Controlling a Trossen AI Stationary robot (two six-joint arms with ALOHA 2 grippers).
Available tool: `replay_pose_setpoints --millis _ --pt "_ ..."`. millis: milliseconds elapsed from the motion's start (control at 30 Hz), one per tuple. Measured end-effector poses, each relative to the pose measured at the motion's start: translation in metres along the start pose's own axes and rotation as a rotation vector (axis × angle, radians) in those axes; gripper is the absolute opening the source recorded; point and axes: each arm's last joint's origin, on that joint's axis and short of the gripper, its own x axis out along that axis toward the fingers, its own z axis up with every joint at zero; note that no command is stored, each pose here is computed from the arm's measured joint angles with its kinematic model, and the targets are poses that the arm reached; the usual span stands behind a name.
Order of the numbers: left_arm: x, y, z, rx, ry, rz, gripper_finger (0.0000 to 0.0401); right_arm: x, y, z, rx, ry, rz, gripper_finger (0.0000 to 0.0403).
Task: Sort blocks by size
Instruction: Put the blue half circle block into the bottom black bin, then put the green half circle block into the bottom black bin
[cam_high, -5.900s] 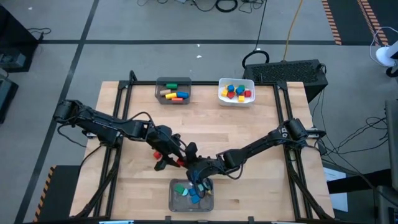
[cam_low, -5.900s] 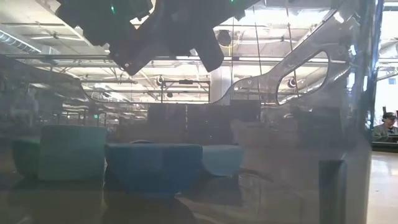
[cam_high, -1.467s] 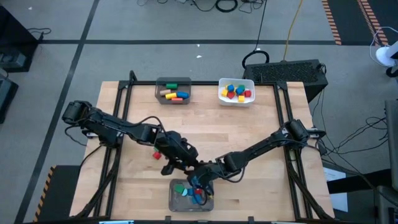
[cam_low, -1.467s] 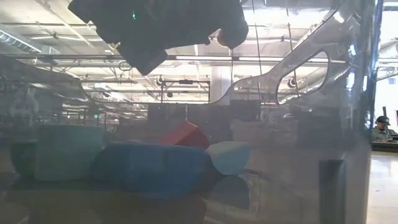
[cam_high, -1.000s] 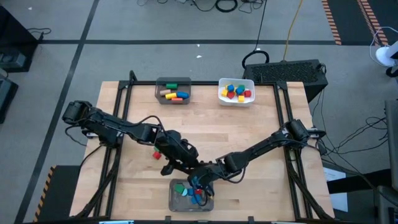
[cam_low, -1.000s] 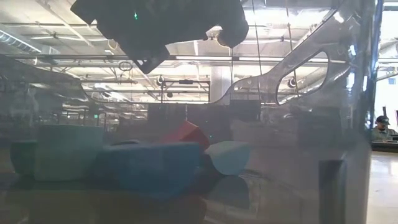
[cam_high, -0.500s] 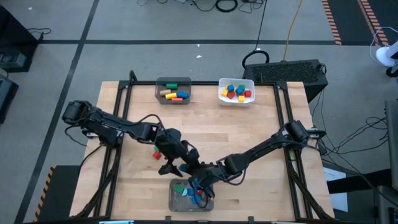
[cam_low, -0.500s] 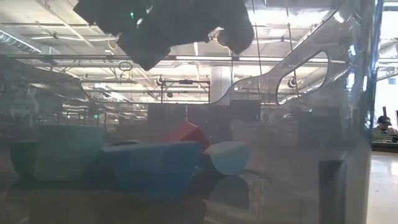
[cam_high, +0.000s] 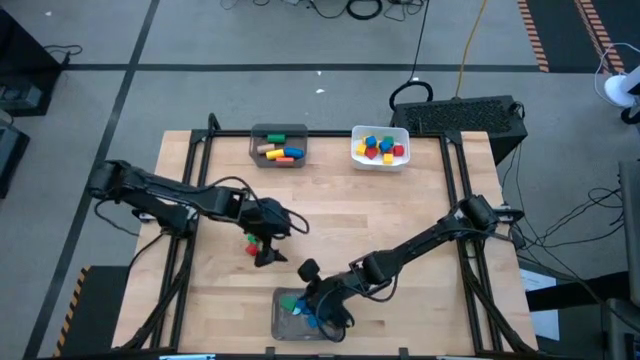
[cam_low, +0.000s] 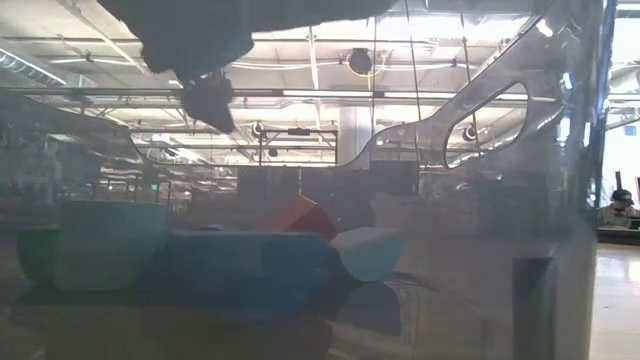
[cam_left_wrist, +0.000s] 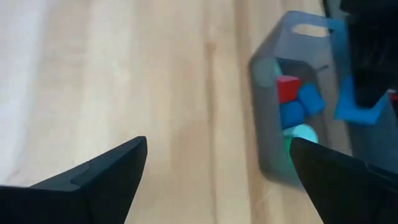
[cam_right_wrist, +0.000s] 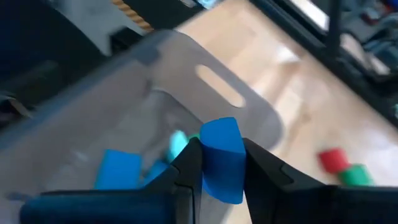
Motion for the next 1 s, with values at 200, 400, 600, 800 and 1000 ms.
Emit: replay_pose_setpoints --millis 200,400,600,800,1000 --pt "-0.037 -0.007 -0.014 -0.075 -0.005 0.172 0.0395 0.000 -0.002 -0.003 0.108 -0.012 0.103 0.0073" --pt "-0.036 -0.003 -0.043 -0.132 0.036 0.376 0.0395 0.001 -0.009 -0.009 0.258 0.025 0.114 0.0078" --pt "-0.020 0.008 -0.069 -0.228 0.081 0.465 0.0396 0.001 -0.012 -0.011 0.284 0.038 0.108 0.0123" --pt "-0.012 0.019 -0.090 -0.395 0.072 0.573 0.0396 0.001 -0.013 -0.010 0.283 0.028 0.096 0.0166" --pt "-0.006 0.026 -0.107 -0.512 0.089 0.612 0.0396 0.001 -0.015 -0.010 0.284 0.030 0.067 0.0184"
